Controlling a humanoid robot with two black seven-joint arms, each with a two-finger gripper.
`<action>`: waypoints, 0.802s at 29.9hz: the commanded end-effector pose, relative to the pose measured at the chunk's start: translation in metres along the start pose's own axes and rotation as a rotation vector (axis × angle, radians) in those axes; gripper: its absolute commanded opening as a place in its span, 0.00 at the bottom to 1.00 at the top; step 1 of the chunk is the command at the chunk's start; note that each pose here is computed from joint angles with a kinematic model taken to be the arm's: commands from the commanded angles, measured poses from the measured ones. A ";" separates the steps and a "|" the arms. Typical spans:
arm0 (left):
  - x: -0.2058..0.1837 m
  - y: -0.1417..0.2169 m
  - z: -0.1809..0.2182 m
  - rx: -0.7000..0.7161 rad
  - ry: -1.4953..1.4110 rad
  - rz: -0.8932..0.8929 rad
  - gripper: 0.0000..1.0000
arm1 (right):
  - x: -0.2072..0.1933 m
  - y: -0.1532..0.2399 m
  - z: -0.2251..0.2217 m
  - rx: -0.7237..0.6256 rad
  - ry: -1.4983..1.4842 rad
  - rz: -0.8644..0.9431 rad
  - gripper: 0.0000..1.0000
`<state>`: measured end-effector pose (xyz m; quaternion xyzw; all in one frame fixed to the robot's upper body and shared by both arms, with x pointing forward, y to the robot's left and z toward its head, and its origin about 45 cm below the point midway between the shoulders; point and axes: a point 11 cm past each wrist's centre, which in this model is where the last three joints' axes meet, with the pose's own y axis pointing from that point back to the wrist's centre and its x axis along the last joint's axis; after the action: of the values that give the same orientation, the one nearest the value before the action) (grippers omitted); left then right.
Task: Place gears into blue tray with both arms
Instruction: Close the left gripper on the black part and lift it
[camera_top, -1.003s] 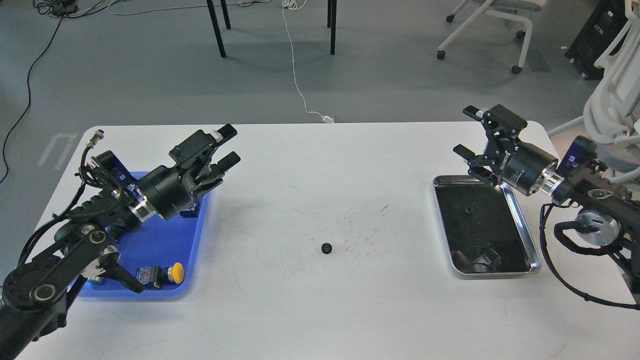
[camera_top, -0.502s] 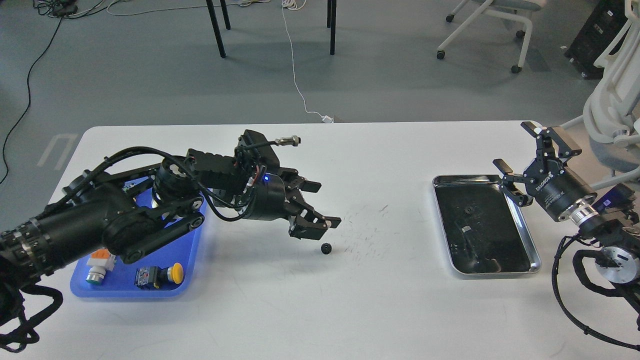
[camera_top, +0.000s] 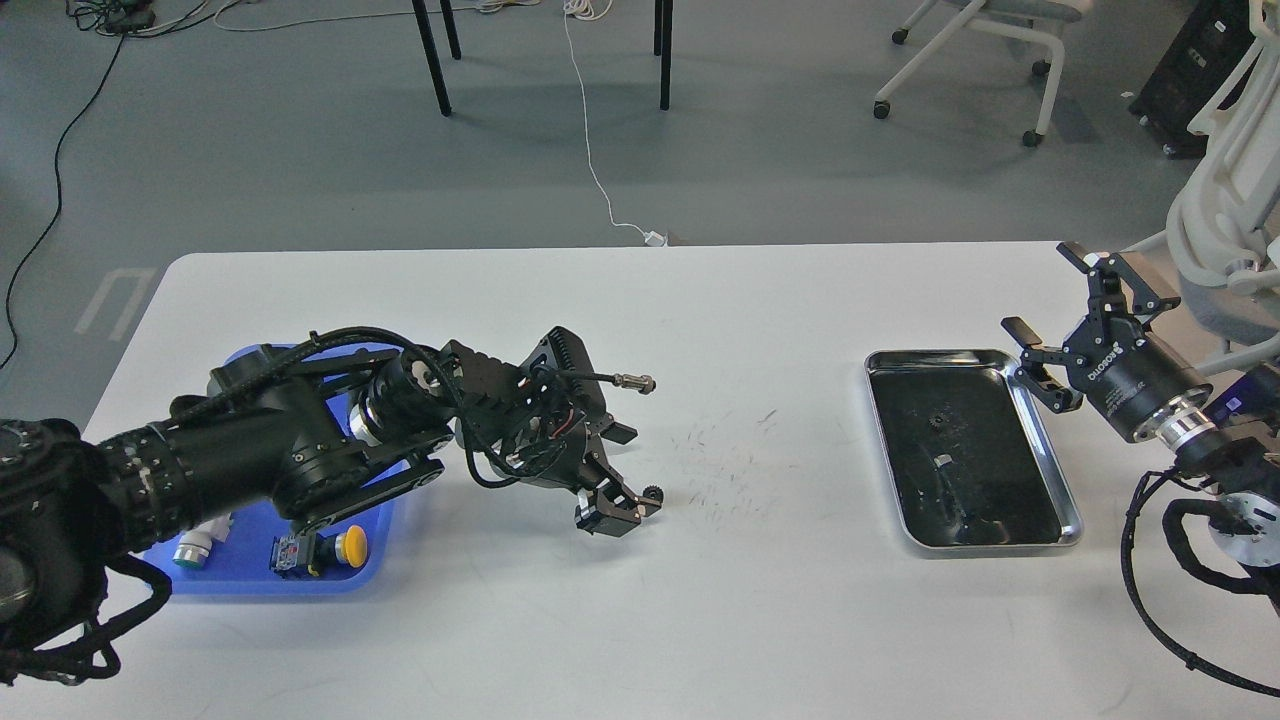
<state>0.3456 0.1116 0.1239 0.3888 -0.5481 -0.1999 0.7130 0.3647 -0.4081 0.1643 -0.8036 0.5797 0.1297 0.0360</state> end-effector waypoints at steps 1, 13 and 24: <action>-0.002 -0.003 0.003 -0.008 0.000 -0.003 0.84 | 0.001 0.000 -0.001 0.000 0.002 0.001 0.99; 0.006 -0.018 0.013 -0.029 -0.002 0.002 0.60 | 0.002 0.002 0.000 -0.005 0.006 0.002 0.99; -0.007 -0.017 0.002 0.000 0.027 -0.021 0.16 | 0.001 0.002 0.000 -0.005 0.006 0.001 0.99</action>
<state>0.3437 0.1013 0.1096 0.3926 -0.5380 -0.2020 0.7181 0.3634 -0.4100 0.1642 -0.8040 0.5796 0.1291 0.0315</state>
